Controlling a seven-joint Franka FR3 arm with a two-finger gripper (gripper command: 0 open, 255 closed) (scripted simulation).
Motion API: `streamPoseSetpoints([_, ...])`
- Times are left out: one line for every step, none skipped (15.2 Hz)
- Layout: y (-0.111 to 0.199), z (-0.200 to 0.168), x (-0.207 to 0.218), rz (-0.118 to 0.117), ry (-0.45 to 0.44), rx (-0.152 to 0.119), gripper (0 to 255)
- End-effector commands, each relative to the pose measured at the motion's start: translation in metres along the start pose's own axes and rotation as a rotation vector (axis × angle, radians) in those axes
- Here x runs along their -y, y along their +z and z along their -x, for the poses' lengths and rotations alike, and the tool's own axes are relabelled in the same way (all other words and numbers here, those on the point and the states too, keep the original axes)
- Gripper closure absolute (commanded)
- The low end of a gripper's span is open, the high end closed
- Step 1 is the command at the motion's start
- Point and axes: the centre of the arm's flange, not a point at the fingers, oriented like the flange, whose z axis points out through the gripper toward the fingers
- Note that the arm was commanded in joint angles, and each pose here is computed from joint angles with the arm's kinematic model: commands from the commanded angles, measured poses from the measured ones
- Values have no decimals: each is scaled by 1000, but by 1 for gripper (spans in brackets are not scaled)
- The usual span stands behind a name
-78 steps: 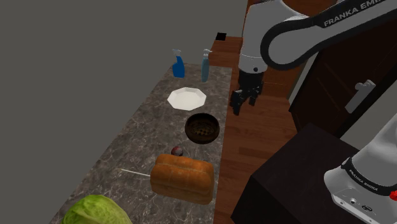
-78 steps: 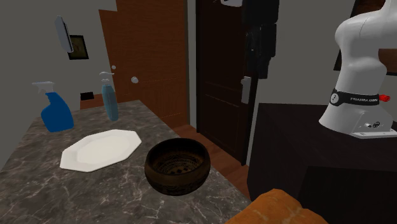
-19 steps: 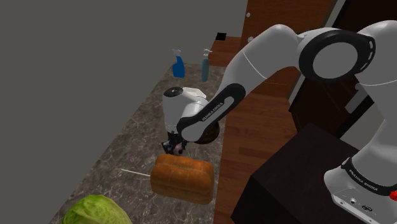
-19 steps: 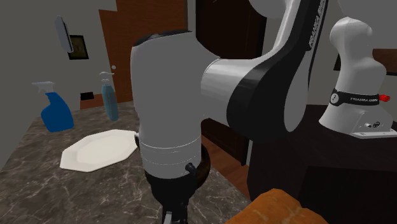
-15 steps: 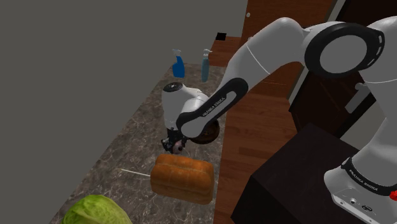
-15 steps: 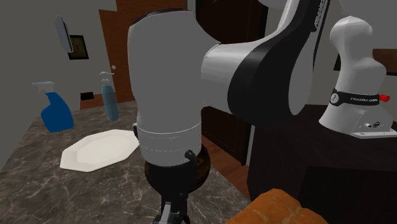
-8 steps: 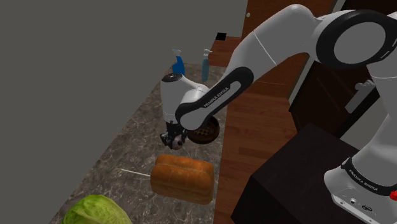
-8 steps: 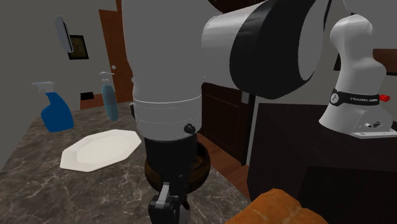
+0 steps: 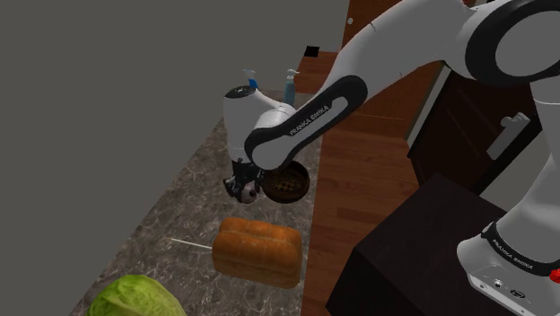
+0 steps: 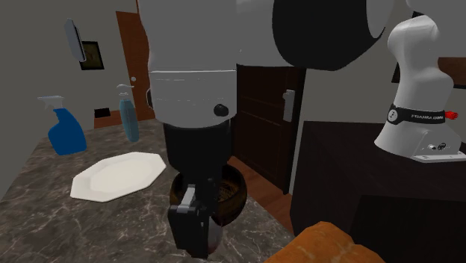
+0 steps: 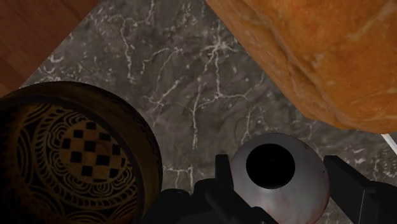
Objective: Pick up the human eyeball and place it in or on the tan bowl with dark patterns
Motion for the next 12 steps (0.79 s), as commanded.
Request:
streamPoseSetpoints([-11,1,1,0,0,0,255])
streamPoseSetpoints([-16,1,1,0,0,0,255])
streamPoseSetpoints([-21,1,1,0,0,0,255])
streamPoseSetpoints([-26,1,1,0,0,0,255])
streamPoseSetpoints([-32,1,2,0,0,0,255])
streamPoseSetpoints([-37,1,2,0,0,0,255])
streamPoseSetpoints([-42,1,2,0,0,0,255])
streamPoseSetpoints([-43,1,2,0,0,0,255])
streamPoseSetpoints([-44,-2,-11,0,0,0,255])
streamPoseSetpoints([-45,-4,-24,0,0,0,255])
streamPoseSetpoints([-46,-7,-36,0,0,0,255])
streamPoseSetpoints([-47,-10,-49,0,0,0,255])
